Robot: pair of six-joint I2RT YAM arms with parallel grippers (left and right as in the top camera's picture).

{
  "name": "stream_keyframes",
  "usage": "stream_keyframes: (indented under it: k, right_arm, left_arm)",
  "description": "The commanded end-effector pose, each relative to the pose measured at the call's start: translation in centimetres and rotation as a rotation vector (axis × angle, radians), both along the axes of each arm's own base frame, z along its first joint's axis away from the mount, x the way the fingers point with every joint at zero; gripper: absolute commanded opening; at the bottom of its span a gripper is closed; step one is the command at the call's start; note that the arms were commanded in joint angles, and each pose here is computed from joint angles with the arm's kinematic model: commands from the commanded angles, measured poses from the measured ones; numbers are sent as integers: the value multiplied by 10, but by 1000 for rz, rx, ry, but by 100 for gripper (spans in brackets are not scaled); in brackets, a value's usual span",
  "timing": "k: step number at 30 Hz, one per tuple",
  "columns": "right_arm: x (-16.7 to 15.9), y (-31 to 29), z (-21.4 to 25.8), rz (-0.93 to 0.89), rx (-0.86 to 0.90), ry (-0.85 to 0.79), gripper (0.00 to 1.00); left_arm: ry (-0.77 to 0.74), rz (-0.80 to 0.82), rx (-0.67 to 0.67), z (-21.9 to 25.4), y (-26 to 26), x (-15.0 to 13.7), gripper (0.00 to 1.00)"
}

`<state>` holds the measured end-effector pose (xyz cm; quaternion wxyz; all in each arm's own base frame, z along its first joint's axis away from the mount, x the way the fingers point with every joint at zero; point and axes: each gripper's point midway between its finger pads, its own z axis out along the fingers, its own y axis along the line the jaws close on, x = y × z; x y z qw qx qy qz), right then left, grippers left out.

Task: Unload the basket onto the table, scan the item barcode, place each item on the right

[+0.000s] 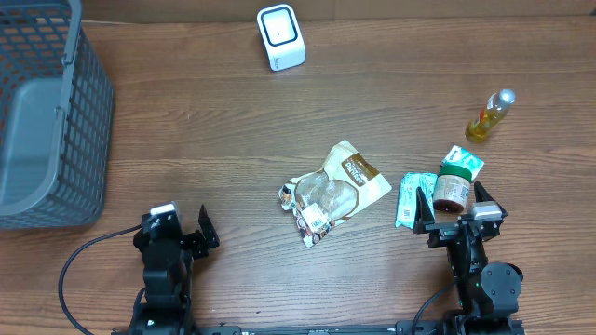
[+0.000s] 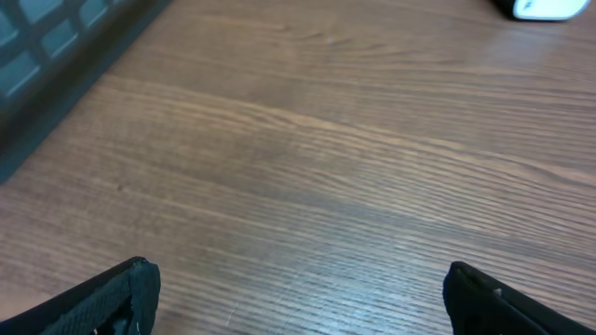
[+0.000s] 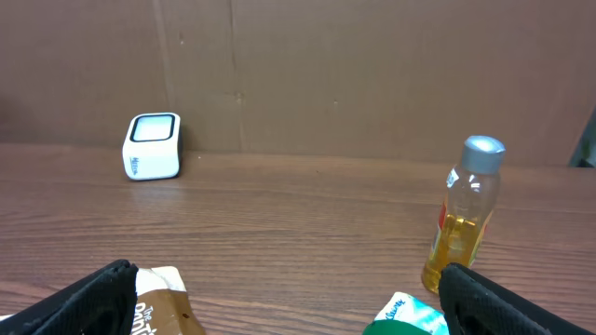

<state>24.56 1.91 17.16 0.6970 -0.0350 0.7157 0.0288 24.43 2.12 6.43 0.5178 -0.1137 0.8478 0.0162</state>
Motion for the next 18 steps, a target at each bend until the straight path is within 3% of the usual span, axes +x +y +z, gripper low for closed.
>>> stream_keyframes:
  k: [1, 18]
  right_arm:
    - [0, 2, -2, 7, -1, -4, 100]
    - [0, 2, -2, 7, -1, -4, 100]
  left_arm:
    - [-23, -98, 61, 6, -11, 2, 99]
    - [-217, -159, 174, 53, -15, 6, 99]
